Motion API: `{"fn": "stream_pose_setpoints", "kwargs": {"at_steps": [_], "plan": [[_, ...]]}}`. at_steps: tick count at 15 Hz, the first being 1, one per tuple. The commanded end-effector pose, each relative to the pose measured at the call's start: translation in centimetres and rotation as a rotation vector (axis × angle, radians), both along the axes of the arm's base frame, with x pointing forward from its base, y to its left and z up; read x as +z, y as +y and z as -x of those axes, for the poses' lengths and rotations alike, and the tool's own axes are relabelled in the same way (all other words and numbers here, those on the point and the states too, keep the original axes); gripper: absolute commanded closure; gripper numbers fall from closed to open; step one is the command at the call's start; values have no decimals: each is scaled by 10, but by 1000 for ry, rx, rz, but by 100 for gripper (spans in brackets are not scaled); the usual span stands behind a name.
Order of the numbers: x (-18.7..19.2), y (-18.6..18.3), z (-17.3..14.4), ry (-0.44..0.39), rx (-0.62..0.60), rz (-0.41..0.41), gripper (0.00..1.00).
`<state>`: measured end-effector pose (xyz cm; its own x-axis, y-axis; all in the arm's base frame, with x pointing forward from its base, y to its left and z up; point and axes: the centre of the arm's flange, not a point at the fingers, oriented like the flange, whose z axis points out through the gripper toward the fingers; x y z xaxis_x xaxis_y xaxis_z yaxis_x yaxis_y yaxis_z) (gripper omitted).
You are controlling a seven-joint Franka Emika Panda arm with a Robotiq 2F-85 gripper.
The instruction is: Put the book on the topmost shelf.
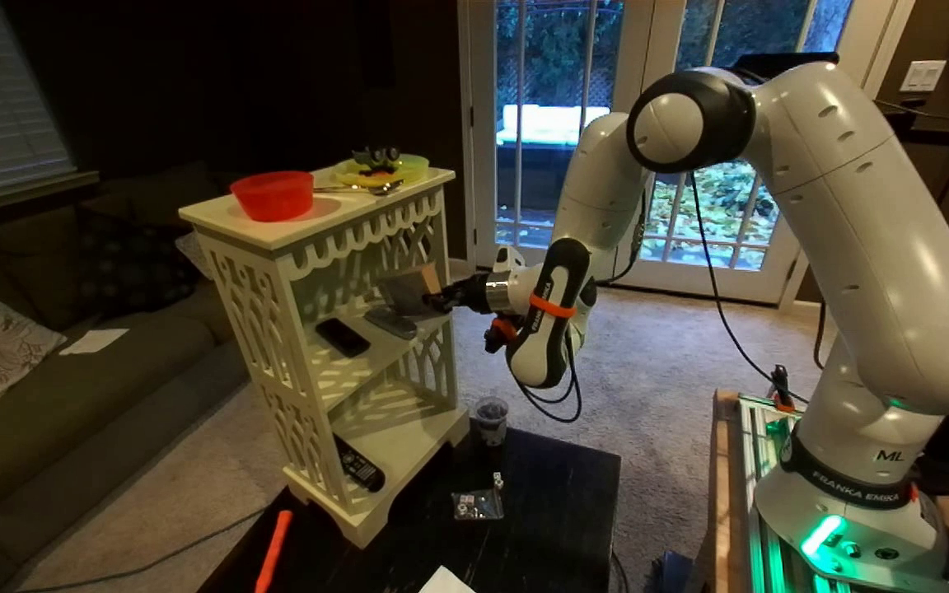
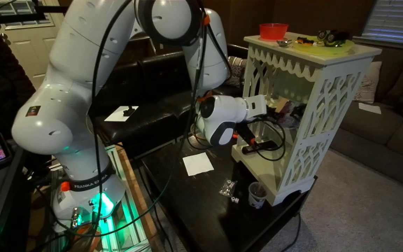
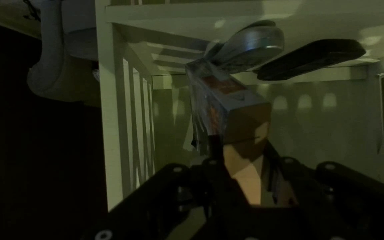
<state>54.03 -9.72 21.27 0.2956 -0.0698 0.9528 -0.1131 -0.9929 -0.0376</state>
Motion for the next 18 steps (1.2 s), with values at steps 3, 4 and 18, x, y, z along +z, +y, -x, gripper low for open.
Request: {"fn": "stream_pose_setpoints", "kwargs": {"at_steps": [3,4,18], "plan": [[-25,-13,-39,-80,-43,-54,93],[-28,-17,-44,-89,-54,-55,93],[-65,-31,-61,-41,-91,-56,12]]}}
